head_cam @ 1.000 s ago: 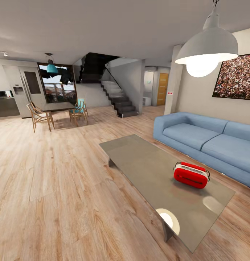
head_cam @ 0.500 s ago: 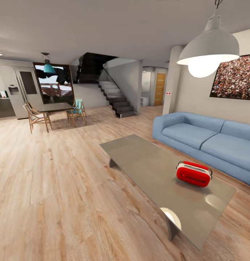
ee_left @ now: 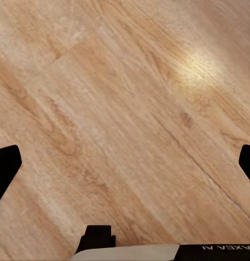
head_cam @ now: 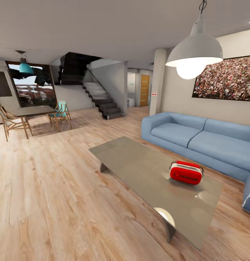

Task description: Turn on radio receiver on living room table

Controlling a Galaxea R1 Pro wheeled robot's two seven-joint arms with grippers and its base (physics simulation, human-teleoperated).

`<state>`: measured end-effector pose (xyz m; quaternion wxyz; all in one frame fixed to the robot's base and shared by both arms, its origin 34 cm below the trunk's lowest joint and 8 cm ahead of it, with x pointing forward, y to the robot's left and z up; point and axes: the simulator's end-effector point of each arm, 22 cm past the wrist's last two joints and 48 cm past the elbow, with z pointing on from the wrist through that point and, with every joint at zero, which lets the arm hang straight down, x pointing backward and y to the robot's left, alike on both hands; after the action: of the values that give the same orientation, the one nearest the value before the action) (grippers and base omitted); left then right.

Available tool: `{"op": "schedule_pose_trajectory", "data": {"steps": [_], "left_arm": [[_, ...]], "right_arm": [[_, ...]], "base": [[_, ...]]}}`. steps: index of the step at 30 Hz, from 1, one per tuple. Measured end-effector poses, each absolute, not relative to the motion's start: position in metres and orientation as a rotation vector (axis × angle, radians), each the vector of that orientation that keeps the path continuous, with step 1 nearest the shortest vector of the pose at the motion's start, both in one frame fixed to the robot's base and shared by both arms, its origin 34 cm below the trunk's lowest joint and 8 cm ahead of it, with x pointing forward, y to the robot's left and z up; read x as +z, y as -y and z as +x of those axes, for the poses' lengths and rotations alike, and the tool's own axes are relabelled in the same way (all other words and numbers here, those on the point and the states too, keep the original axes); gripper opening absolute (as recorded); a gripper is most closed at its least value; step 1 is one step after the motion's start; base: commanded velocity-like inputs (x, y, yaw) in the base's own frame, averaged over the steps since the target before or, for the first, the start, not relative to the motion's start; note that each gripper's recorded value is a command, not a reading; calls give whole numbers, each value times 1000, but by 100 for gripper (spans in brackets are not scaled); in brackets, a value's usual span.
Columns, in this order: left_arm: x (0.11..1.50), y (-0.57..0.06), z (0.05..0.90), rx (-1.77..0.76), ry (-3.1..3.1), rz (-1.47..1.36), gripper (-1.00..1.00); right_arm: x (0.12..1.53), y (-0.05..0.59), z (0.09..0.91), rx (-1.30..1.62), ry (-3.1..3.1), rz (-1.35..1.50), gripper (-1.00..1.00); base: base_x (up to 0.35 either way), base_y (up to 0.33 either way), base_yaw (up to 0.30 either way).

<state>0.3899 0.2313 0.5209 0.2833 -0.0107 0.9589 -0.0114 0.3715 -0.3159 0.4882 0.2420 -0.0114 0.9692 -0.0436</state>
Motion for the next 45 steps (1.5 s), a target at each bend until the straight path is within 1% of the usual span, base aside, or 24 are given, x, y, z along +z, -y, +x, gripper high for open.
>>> {"op": "schedule_pose_trajectory", "data": {"steps": [29,45], "left_arm": [[522,-241,391,-10,-2562,-39,100],[522,-241,391,-10,-2564,-38,100]], "right_arm": [[490,316,374,-119,-2641,-31,100],[490,316,374,-119,-2642,-31,100]], "base": [[266,169,-271],[274,224,-277]]}}
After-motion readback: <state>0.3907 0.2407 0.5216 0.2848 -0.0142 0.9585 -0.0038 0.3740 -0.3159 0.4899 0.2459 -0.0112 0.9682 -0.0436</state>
